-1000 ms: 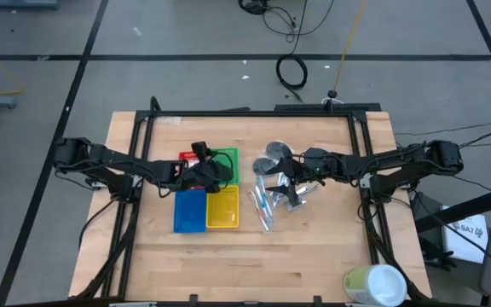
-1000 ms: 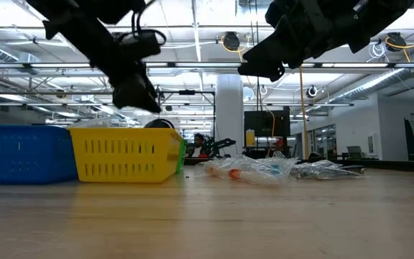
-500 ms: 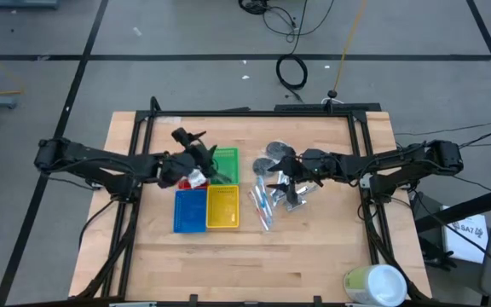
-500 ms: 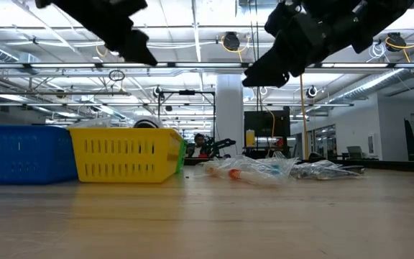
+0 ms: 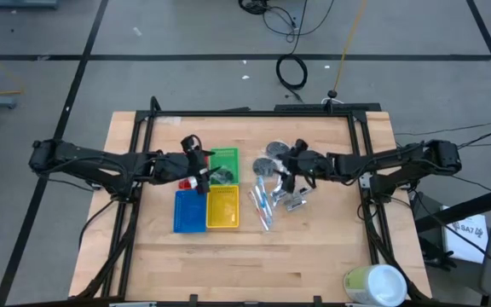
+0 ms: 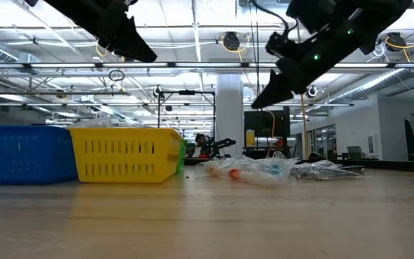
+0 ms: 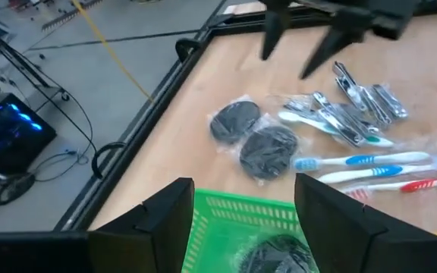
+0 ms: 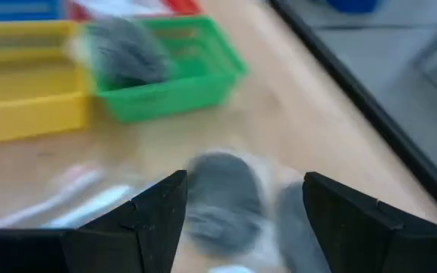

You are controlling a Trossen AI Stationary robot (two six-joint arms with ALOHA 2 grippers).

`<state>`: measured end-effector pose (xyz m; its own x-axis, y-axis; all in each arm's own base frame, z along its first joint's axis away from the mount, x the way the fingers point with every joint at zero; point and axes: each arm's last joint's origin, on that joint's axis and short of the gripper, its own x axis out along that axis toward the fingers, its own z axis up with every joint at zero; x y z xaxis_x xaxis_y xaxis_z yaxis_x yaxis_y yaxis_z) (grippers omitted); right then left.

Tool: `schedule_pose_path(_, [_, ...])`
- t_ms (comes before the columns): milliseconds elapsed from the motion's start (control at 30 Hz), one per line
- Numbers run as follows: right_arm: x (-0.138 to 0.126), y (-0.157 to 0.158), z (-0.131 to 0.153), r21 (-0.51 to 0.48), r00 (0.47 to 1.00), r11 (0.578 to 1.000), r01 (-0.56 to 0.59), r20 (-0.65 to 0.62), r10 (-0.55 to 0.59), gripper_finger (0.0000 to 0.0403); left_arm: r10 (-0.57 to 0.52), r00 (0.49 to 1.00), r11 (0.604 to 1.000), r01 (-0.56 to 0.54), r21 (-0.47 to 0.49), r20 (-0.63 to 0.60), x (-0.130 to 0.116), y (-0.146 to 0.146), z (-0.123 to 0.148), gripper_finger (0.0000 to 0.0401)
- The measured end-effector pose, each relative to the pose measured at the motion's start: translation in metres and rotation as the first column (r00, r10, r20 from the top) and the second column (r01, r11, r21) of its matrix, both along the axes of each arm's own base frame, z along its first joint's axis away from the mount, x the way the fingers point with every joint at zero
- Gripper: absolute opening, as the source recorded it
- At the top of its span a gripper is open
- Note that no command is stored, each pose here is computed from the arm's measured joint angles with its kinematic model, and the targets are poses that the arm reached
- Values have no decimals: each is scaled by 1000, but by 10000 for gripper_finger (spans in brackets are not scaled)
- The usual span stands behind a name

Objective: Pick & Place Travel size toiletries
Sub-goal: Put the black hairbrush into the green bin

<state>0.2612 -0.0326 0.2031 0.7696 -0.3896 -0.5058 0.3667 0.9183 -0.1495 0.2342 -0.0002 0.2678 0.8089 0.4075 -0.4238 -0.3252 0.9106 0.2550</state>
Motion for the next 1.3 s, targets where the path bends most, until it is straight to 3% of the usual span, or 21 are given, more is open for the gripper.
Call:
schedule_pose_path(100, [6, -11, -10, 17, 998, 998, 67, -5, -66, 249, 0, 1000, 1000, 0, 1, 21, -7, 2, 7, 215])
schedule_pose_path(333, [10, -55, -60, 78, 971, 979, 191, -162, -176, 249, -81, 985, 995, 89, -48, 154, -29, 11, 15, 198])
schedule_pose_path(433, [12, -74, -73, 157, 974, 967, 198, -142, -177, 249, -82, 971, 994, 95, -51, 226, -42, 15, 6, 192])
schedule_pose_path(700, [3, -99, -85, 163, 950, 945, 284, -177, -255, 240, 5, 941, 996, 27, -90, 338, -65, 24, -27, 198])
schedule_pose_path(867, [2, -100, -86, 163, 948, 944, 288, -187, -257, 190, 34, 946, 992, 7, -125, 322, -67, 26, -39, 200])
schedule_pose_path(1233, [1, -98, -87, 169, 953, 951, 258, -207, -222, 15, 48, 946, 988, 2, -155, 321, -68, 26, -43, 200])
schedule_pose_path(1300, [1, -98, -87, 168, 953, 952, 257, -208, -221, 6, 53, 945, 986, 1, -164, 324, -68, 26, -43, 200])
